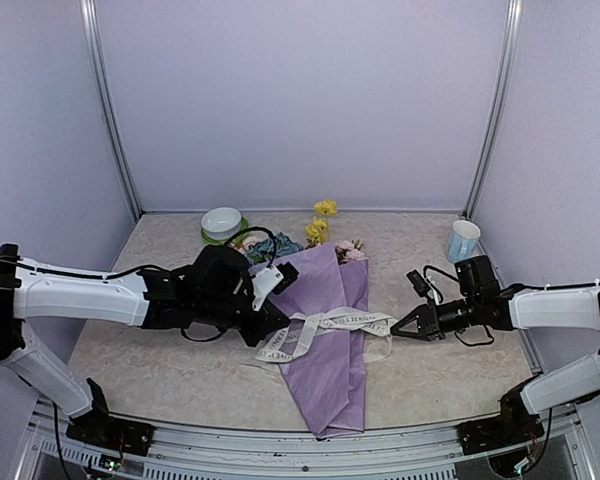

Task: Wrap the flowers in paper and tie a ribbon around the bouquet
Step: Cross the ribbon over the folded bouquet.

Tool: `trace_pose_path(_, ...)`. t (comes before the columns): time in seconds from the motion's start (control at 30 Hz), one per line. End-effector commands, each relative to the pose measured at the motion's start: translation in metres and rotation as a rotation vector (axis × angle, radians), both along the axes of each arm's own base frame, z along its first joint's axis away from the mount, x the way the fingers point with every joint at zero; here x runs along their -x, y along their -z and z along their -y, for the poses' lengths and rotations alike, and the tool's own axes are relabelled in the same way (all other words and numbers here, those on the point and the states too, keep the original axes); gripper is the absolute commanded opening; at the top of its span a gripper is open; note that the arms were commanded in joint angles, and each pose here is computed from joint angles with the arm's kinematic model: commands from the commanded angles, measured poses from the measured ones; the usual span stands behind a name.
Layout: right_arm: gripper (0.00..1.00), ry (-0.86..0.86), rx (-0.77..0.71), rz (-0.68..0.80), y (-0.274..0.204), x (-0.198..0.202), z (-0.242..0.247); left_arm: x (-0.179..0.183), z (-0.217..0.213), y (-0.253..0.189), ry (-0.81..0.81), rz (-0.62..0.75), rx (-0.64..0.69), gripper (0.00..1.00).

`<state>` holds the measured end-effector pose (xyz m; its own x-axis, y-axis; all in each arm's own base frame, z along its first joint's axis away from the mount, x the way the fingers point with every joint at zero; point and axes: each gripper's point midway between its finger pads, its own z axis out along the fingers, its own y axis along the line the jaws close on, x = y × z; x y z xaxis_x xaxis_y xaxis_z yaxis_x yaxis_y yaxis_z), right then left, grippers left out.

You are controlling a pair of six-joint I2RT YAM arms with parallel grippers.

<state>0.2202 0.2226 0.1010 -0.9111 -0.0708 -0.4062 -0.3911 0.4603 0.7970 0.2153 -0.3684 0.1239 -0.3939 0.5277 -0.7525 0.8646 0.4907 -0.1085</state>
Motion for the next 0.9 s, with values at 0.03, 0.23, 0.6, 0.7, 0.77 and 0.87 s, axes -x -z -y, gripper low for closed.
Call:
trace_pose_path(0.03,0.00,-0.004,0.028,0.025,0.000,0.002,0.003,-0.042,-0.040,-0.024,-0.219,0.025,0.089,0.00)
trace_pose_path(0.23,0.00,0.005,0.065,0.005,0.006,0.009,0.008,-0.088,-0.116,-0.019,-0.514,0.021,0.061,0.00)
trace_pose_path(0.6,0.00,0.081,0.106,-0.015,0.017,0.010,0.020,-0.120,-0.210,0.003,-0.888,0.019,0.001,0.00)
trace_pose_path(0.7,0.00,0.114,0.132,-0.068,0.032,0.016,0.025,-0.118,-0.218,0.008,-0.900,-0.001,0.030,0.00)
trace_pose_path(0.77,0.00,0.148,0.162,-0.083,0.039,0.018,0.030,-0.116,-0.218,0.011,-0.896,-0.009,0.028,0.00)
trace_pose_path(0.87,0.00,0.191,0.252,-0.090,0.050,0.018,0.038,-0.114,-0.217,0.018,-0.887,-0.022,0.016,0.00)
